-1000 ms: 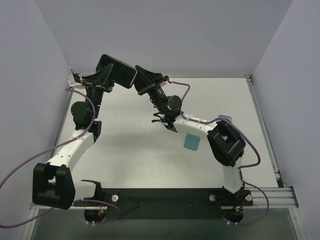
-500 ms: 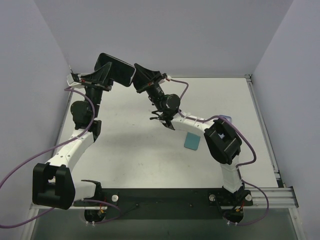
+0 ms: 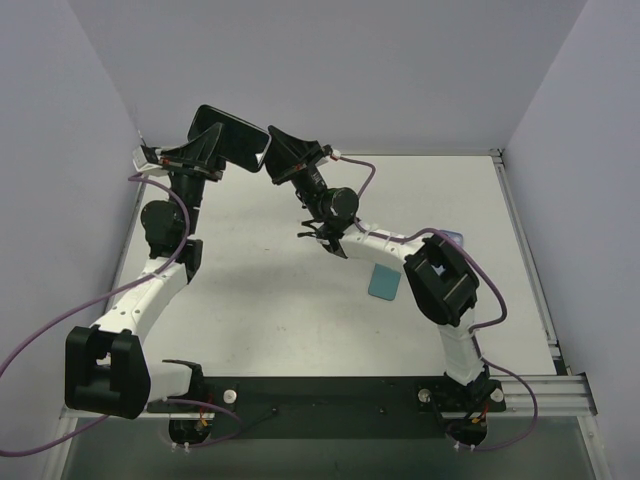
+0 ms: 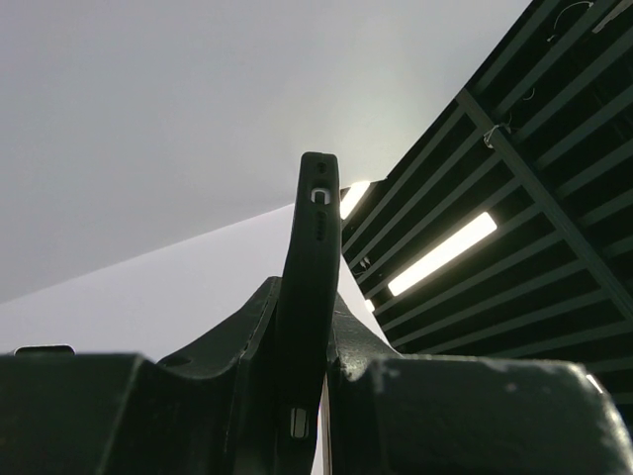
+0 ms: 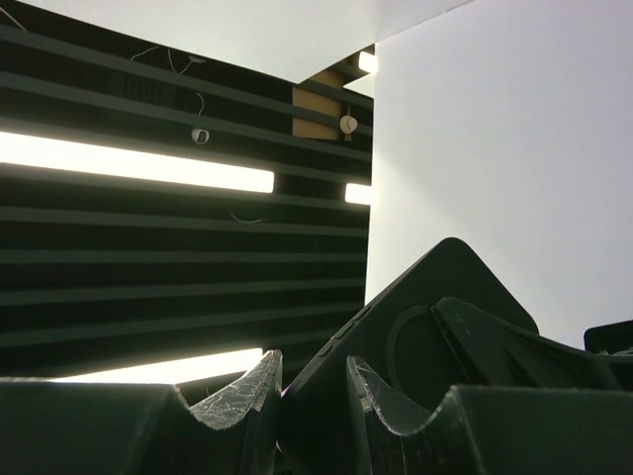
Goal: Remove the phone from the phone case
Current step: Remove the phone case from the phone.
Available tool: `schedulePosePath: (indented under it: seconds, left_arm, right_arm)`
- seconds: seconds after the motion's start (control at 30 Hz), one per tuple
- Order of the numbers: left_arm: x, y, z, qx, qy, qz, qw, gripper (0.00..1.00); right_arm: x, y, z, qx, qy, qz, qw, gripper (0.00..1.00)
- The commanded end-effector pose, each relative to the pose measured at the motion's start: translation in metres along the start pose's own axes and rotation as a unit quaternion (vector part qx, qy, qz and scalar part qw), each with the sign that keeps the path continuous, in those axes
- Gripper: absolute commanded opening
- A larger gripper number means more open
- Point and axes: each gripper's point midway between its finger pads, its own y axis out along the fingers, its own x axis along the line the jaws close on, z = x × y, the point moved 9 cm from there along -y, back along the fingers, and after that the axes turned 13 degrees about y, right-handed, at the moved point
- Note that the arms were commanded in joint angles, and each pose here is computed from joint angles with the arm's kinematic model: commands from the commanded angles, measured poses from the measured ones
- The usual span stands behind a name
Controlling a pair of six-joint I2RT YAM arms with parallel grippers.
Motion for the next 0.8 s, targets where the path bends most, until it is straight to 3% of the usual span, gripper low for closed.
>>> schedulePosePath:
  seconds: [0.0,0.4,0.77]
  left_arm:
    - [-0.182,-0.049,0.009,0.116,-0.186,0.370,0.903,0.00]
    - [-0.191,-0.050,0.008,0.116,-0.188,0.384,0.897,0.00]
    - [-0.190,-0.053,0.008,0.119,-0.187,0.384,0.896,0.00]
  right_arm:
    - [-0.068,-0.040,-0.008,0.053,0.023,0.102,0.993,0.00]
    - [-0.074,-0.038,-0.008,0.067,0.021,0.107,0.992,0.00]
    - [-0.069,-0.028,-0.005,0.120,0.020,0.116,0.986,0.00]
